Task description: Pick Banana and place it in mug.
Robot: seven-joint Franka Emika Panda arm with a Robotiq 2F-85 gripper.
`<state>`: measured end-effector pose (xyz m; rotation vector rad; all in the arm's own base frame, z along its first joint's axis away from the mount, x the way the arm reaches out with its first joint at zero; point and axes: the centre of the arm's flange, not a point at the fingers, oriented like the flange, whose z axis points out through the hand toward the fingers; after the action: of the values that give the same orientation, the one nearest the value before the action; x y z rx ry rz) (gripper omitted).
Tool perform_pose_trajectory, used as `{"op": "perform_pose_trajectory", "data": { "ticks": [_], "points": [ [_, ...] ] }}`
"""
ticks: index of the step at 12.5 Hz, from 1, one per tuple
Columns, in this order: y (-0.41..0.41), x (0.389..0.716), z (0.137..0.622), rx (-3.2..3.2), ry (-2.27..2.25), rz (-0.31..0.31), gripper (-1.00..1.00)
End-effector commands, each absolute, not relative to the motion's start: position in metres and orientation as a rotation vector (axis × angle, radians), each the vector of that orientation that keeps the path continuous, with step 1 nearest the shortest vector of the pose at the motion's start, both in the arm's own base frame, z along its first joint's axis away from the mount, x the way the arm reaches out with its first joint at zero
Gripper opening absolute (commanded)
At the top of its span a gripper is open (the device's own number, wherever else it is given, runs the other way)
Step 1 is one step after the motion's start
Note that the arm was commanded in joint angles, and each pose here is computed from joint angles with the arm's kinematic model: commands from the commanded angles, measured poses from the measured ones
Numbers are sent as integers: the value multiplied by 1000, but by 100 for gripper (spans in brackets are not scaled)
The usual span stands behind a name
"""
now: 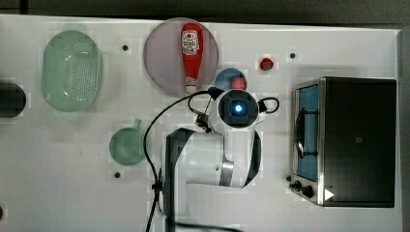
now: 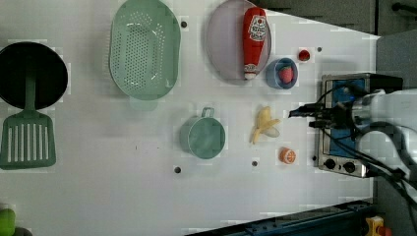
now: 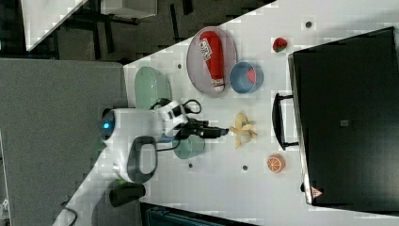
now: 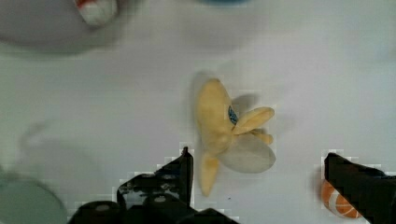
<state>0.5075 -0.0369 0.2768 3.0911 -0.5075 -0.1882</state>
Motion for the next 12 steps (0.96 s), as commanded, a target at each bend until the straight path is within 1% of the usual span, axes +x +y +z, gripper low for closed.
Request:
{"op": "perform_pose_trajectory", "data": {
  "ticks": [1,3,4,5,7,8,9,10,11,12],
  "points": [
    [-30,507,255,3122,-152,-167,100],
    [-27,503,221,3113,-139,-251,100],
    [-24,501,204,3109,-130,-279,100],
    [-22,501,191,3109,-124,-274,100],
    [-23,504,173,3110,-124,-217,100],
    [-23,501,164,3109,-122,-224,100],
    [-21,498,152,3107,-116,-255,100],
    [-22,497,149,3105,-119,-261,100],
    [-21,495,149,3106,-117,-263,79],
    [-21,496,149,3106,-117,-259,53]
  ]
}}
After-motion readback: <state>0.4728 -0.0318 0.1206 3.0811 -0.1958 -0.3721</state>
